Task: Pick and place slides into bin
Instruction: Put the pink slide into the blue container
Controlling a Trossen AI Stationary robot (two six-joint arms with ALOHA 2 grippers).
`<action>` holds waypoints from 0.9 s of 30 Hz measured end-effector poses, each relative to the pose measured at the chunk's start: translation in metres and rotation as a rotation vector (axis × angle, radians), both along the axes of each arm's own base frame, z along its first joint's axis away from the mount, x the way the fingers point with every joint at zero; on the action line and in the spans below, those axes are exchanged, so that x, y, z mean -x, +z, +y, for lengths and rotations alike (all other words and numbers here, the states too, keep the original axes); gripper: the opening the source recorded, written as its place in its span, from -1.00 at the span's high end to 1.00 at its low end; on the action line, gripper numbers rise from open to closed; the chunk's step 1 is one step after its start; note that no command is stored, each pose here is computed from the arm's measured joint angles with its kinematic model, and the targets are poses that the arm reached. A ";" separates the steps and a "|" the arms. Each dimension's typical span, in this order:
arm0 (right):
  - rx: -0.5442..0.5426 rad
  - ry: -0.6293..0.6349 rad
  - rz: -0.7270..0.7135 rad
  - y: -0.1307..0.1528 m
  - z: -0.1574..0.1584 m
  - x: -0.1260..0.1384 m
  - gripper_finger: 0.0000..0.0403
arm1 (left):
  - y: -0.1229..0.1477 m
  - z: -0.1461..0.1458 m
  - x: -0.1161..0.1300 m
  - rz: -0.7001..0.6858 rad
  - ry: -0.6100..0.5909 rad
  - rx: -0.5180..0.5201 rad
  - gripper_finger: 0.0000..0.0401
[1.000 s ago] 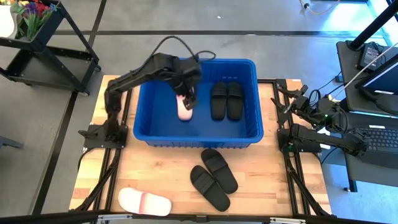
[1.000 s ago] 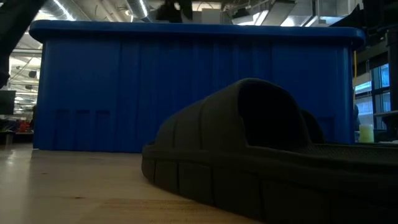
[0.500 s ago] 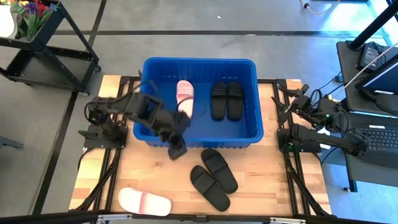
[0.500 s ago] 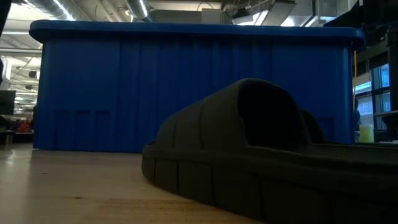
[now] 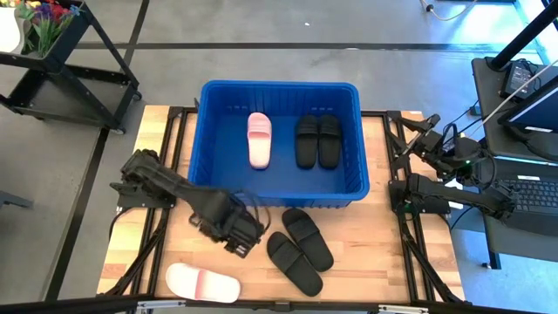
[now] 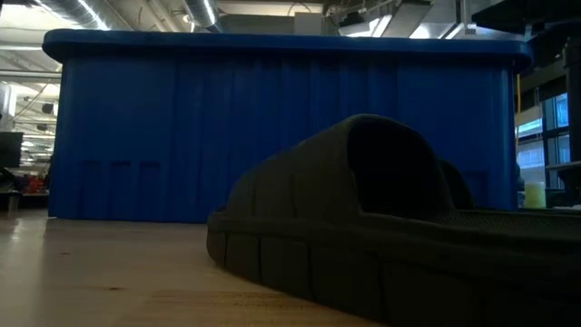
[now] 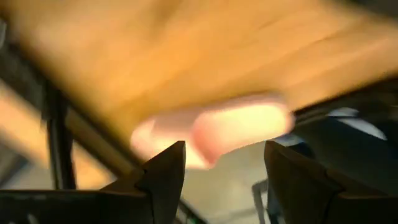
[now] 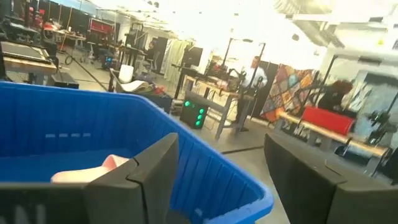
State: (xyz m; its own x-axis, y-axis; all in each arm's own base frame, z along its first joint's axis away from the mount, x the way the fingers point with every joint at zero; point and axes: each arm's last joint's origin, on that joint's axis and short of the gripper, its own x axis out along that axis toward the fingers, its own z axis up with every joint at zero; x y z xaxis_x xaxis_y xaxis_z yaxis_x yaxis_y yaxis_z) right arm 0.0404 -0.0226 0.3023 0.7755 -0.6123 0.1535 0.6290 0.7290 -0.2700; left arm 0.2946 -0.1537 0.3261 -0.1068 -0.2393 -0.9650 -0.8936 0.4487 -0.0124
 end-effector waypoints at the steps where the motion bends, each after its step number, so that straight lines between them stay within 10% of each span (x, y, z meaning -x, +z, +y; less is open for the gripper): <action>1: 0.005 -0.001 -0.003 0.001 0.000 0.000 -0.18 | -0.011 -0.003 0.003 0.071 0.038 0.013 -0.06; 8: 0.003 -0.001 0.028 0.002 -0.003 -0.012 -0.18 | -0.069 -0.020 0.020 0.365 0.188 0.120 -0.06; 27: 0.097 -0.019 0.024 0.015 -0.010 -0.039 -0.18 | -0.126 -0.048 0.031 0.352 0.284 0.202 -0.05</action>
State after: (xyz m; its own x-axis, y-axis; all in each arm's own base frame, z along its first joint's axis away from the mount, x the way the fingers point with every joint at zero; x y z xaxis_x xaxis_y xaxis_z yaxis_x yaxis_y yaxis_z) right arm 0.0793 -0.0331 0.3168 0.7681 -0.6103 0.1939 0.6350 0.6867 -0.3539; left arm 0.2631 -0.2018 0.2006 -0.3214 -0.4848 -0.8134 -0.9458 0.2063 0.2508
